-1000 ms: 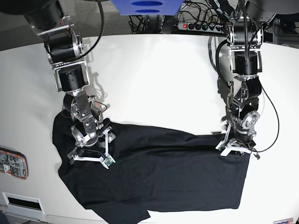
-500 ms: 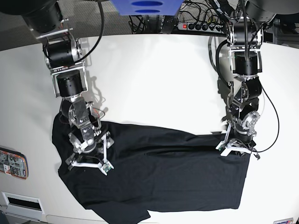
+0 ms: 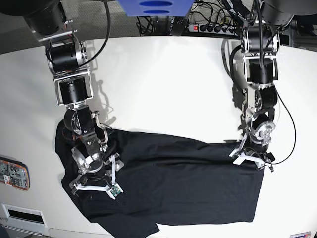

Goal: Fold the T-shirt properly
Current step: 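Lower the held shoulder edge onto the shirt body with both grippers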

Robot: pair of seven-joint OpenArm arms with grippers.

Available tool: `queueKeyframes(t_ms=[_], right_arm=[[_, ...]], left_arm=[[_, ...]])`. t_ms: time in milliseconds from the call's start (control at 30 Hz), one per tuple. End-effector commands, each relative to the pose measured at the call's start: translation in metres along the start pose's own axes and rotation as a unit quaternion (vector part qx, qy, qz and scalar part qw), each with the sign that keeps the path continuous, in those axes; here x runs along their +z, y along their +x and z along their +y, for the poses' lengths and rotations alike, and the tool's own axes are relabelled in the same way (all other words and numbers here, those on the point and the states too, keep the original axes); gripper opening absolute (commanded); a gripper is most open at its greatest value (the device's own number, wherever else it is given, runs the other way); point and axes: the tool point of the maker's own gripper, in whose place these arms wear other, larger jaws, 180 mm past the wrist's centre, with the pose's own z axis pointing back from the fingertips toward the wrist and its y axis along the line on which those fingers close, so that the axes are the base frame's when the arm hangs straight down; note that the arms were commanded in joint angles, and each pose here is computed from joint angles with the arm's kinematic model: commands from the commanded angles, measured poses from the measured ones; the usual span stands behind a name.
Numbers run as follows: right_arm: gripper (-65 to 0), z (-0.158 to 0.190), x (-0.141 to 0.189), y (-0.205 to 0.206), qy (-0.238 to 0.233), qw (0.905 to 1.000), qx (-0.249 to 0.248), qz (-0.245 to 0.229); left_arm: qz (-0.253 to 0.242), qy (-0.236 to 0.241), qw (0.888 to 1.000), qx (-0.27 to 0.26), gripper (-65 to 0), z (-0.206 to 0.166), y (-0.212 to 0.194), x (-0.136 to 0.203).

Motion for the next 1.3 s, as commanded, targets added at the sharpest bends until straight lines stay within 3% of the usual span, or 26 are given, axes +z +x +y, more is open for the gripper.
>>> queueKeyframes(t_ms=[0,100,500,900,1267], right_arm=[[-5.4,-0.02,0.003,0.016,-0.024,0.9995,-0.002,-0.021],[-5.4,-0.021,0.003,0.017,-0.024,0.9995,-0.002,-0.022],[-5.4,-0.022,0.005,0.02,-0.026,0.9993,-0.002,-0.027],[-5.4,-0.023,0.005,0.014,-0.028,0.9995,-0.002,-0.014],[-5.4,-0.028,0.009,0.021,-0.034,0.9992,-0.003,-0.022]], left_arm=[[0.004,0.03,1.0,-0.01,-37.8,0.027,0.0,-0.006],[0.015,0.021,0.999,-0.034,-37.8,0.029,-0.001,-0.015],[0.007,0.043,0.999,-0.027,-37.8,0.069,0.015,-0.026],[0.006,0.027,0.998,-0.053,-37.8,0.041,0.012,-0.019],[0.023,-0.047,0.998,-0.043,-37.8,0.011,0.006,-0.041]])
